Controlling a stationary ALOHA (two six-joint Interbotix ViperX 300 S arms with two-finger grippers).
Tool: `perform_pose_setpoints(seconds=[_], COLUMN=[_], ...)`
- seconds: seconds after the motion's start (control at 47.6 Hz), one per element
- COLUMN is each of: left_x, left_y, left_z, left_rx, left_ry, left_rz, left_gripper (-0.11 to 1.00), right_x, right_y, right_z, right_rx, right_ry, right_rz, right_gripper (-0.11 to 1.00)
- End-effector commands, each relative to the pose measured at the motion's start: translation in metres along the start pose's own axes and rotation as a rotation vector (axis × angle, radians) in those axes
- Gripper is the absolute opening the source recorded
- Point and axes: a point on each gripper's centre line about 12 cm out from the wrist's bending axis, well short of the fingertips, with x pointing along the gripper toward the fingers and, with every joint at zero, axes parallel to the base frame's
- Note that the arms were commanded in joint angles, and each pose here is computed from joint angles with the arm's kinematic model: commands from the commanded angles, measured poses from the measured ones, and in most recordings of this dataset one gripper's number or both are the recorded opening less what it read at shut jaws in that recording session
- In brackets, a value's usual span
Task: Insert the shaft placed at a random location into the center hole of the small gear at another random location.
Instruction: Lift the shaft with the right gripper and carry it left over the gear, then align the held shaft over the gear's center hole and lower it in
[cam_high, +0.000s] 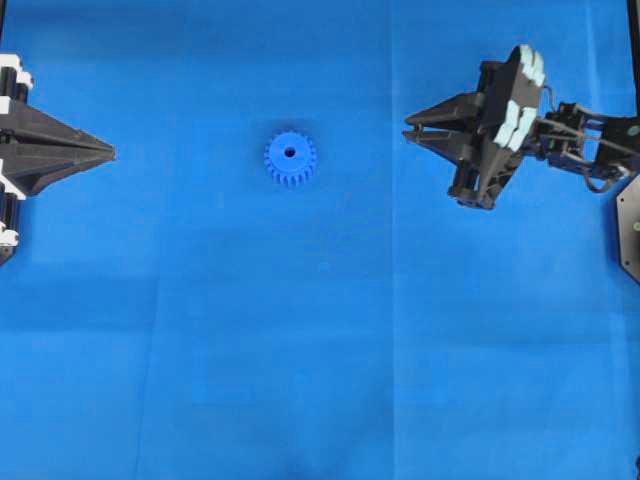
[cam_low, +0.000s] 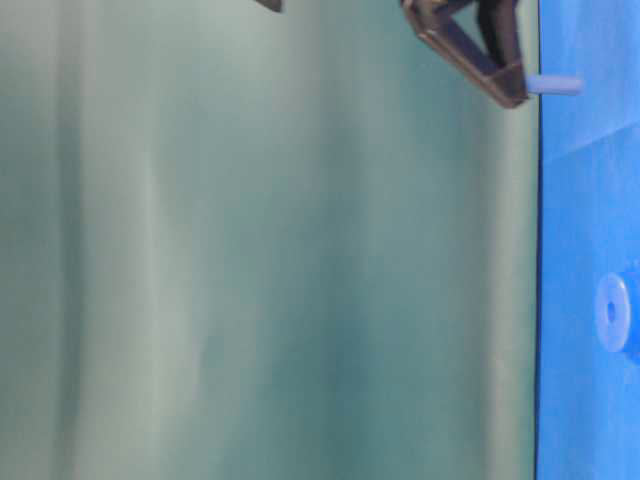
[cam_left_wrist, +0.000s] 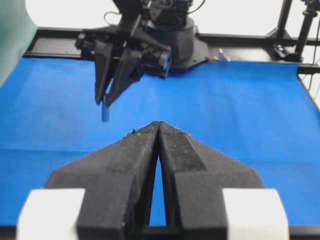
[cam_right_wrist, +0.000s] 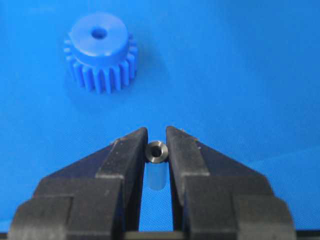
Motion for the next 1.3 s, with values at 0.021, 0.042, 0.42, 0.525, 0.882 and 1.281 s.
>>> perform_pose_setpoints(seconds=[0.021,0.042,0.42,0.525,0.882,1.281], left_x=[0.002,0.002,0.002,0.002,0.001,0.002], left_y=[0.000,0.000,0.000,0.000,0.000,0.000], left_z=[0.003,0.003,0.003,0.003,0.002,0.002], left_rx=[0.000,-0.002,0.000,-0.002,-0.020,-0.020], left_ry=[-0.009,-0.009,-0.005,-0.005,0.000,0.003], left_rz=[0.001,0.000,0.000,0.000,0.002,0.002], left_gripper=[0.00,0.00,0.00,0.00,0.00,0.00], right_x=[-0.002,-0.002,0.025,0.041,0.093,0.115], right_y=[0.001,0.001,0.008,0.014,0.044,0.054], right_z=[0.011,0.011,0.029,0.038,0.069,0.083], right_rx=[0.002,0.002,0.002,-0.001,-0.019,-0.024], right_ry=[-0.026,-0.026,-0.045,-0.048,-0.042,-0.047], right_rz=[0.002,0.004,0.014,0.025,0.082,0.098], right_gripper=[0.03,0.03,0.03,0.03,0.03,0.03])
